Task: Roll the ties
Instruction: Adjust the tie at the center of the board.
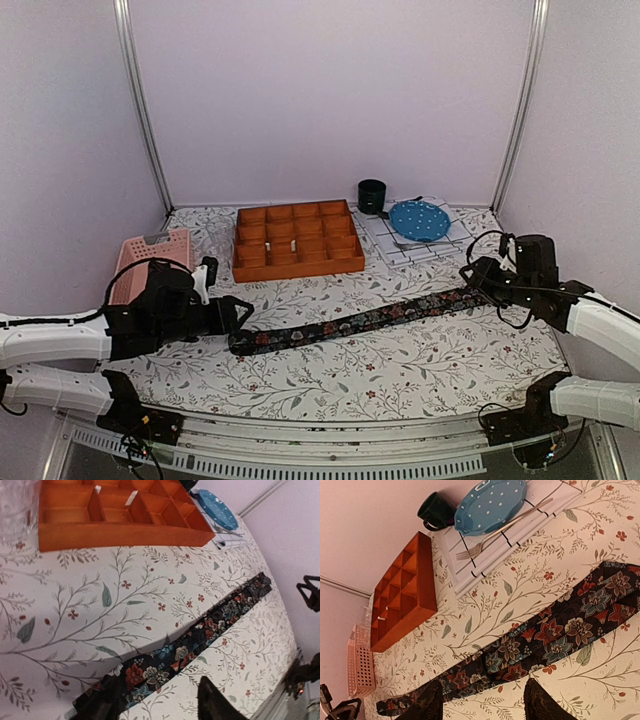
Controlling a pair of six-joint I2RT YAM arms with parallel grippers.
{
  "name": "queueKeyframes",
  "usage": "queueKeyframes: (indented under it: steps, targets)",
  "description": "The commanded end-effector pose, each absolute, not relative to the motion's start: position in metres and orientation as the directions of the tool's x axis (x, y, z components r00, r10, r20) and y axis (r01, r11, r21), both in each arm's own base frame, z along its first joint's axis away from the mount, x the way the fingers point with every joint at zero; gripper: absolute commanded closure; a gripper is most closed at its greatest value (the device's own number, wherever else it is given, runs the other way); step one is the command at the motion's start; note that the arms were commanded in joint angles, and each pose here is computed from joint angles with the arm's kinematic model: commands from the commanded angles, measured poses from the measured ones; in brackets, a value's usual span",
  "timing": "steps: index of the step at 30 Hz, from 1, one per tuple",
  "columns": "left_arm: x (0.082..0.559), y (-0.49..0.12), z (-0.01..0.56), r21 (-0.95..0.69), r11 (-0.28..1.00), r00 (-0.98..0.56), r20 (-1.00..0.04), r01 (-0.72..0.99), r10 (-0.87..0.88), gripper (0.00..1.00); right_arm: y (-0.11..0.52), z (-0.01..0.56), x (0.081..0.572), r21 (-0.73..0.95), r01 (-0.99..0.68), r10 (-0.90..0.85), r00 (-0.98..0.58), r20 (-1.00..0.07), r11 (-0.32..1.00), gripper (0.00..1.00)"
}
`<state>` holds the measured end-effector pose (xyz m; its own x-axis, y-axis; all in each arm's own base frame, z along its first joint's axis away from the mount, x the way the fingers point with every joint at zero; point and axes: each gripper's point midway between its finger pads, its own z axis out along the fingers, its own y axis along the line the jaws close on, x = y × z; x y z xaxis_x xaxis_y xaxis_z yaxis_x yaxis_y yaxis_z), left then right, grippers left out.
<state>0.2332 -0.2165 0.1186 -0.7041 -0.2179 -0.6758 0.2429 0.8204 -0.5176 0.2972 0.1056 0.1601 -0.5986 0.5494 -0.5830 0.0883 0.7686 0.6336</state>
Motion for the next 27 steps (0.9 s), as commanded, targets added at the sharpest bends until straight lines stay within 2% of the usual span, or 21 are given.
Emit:
queueKeyframes:
  steps: [1, 4, 12, 16, 20, 24, 27]
  targets:
    - [0.244, -0.219, 0.139, -0.552, 0.796, -0.655, -0.702, 0.25, -0.28, 0.36, 0.123, 0.13, 0.293, 0.606, 0.117, 0.519, -0.657, -0.547, 0.787, 0.46]
    - [0.246, -0.22, 0.142, -0.554, 0.793, -0.648, -0.706, 0.252, -0.287, 0.29, 0.127, 0.119, 0.289, 0.614, 0.132, 0.532, -0.658, -0.533, 0.778, 0.46]
    - [0.25, -0.209, 0.148, -0.533, 0.811, -0.601, -0.738, 0.241, -0.306, 0.28, 0.101, 0.124, 0.301, 0.612, 0.194, 0.612, -0.508, -0.606, 0.766, 0.45]
    - [0.251, -0.208, 0.159, -0.539, 0.802, -0.57, -0.755, 0.257, -0.325, 0.26, 0.09, 0.122, 0.317, 0.641, 0.232, 0.673, -0.396, -0.624, 0.731, 0.35]
    - [0.256, -0.208, 0.168, -0.548, 0.801, -0.561, -0.752, 0.24, -0.347, 0.19, 0.08, 0.118, 0.34, 0.621, 0.293, 0.687, -0.315, -0.655, 0.727, 0.32]
    - [0.257, -0.208, 0.171, -0.538, 0.81, -0.561, -0.755, 0.234, -0.34, 0.18, 0.086, 0.118, 0.349, 0.569, 0.295, 0.641, -0.36, -0.678, 0.768, 0.33]
    - [0.256, -0.205, 0.17, -0.534, 0.813, -0.561, -0.756, 0.233, -0.336, 0.18, 0.098, 0.134, 0.341, 0.582, 0.201, 0.608, -0.405, -0.683, 0.788, 0.35]
